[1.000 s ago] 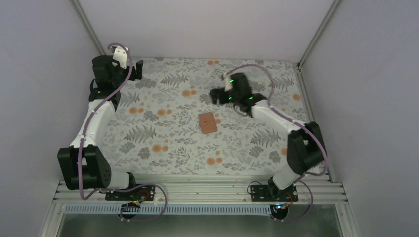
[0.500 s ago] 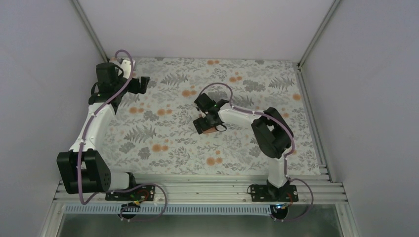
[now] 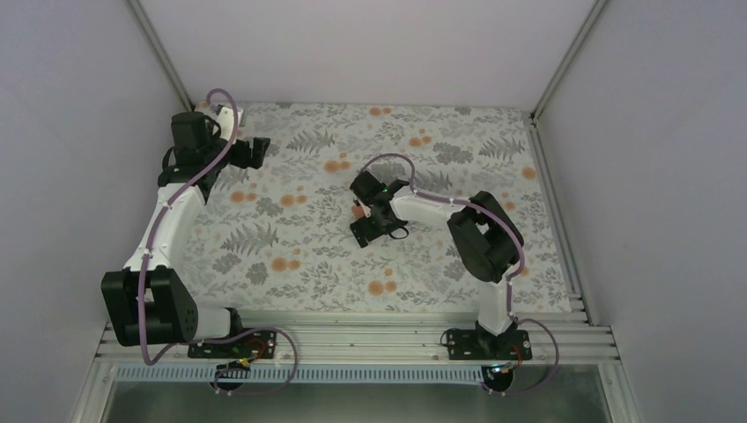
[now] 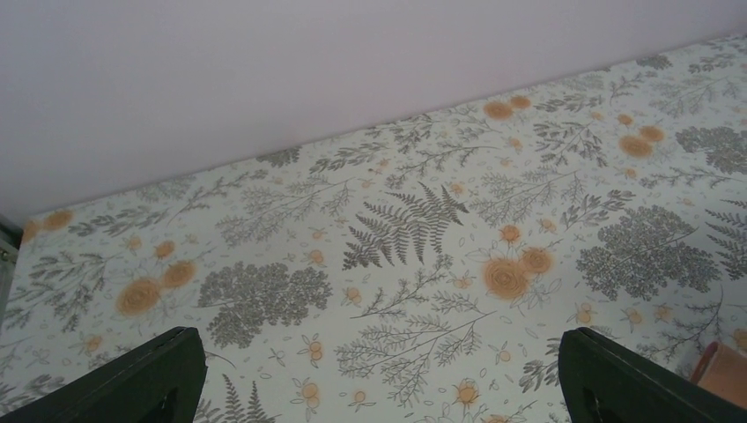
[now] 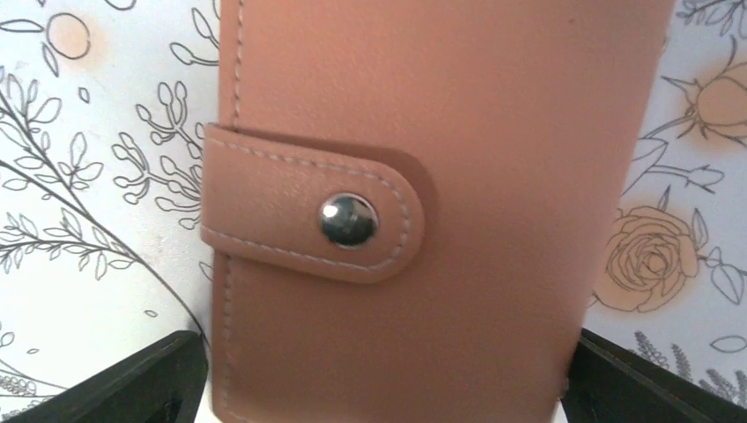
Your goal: Take the credit cards out of the card holder
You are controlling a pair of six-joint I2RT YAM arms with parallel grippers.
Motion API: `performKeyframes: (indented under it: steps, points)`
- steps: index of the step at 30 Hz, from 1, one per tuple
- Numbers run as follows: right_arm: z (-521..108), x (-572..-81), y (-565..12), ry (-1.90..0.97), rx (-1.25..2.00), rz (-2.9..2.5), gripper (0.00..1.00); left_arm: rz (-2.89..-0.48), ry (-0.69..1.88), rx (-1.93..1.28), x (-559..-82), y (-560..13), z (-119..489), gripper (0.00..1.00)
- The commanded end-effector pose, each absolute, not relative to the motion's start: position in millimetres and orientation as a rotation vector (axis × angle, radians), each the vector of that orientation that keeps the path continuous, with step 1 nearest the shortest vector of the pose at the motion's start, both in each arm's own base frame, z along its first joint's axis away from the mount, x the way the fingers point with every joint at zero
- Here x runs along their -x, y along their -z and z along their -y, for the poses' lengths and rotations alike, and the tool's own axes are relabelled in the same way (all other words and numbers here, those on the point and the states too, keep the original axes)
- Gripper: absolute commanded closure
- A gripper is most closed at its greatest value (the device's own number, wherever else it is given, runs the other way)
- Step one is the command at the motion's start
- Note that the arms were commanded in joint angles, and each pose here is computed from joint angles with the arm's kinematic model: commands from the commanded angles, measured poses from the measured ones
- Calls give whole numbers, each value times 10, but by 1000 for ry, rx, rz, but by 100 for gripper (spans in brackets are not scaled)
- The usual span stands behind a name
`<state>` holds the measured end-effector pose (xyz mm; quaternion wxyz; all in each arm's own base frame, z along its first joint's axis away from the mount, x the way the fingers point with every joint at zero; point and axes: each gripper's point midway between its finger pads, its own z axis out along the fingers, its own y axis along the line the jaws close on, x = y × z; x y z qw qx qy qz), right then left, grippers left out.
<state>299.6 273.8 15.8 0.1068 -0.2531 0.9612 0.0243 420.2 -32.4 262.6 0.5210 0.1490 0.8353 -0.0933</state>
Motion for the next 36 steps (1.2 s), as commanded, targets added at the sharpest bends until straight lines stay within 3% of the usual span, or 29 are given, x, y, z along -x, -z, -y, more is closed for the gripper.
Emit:
performKeyframes:
  steps: [1,8,14,26,36]
  points:
    - [-2742,-2888,92,-162,854,-2866,2,-1986,249,-397,-4140,-2679,379,0]
    - [-2617,-2985,89,-43,865,-2838,28,-1994,359,-499,-4056,-2594,572,0]
    - [-2721,-3086,-213,-97,942,-2684,45,-2022,481,-615,-3962,-2460,851,0]
    - [-3352,-2901,-1424,-218,1160,-2103,52,-1944,1056,-1024,-3188,-2406,1936,0]
    - [-3636,-2645,-2177,-141,1230,-1753,52,-1888,1093,-1105,-2965,-2471,2019,0]
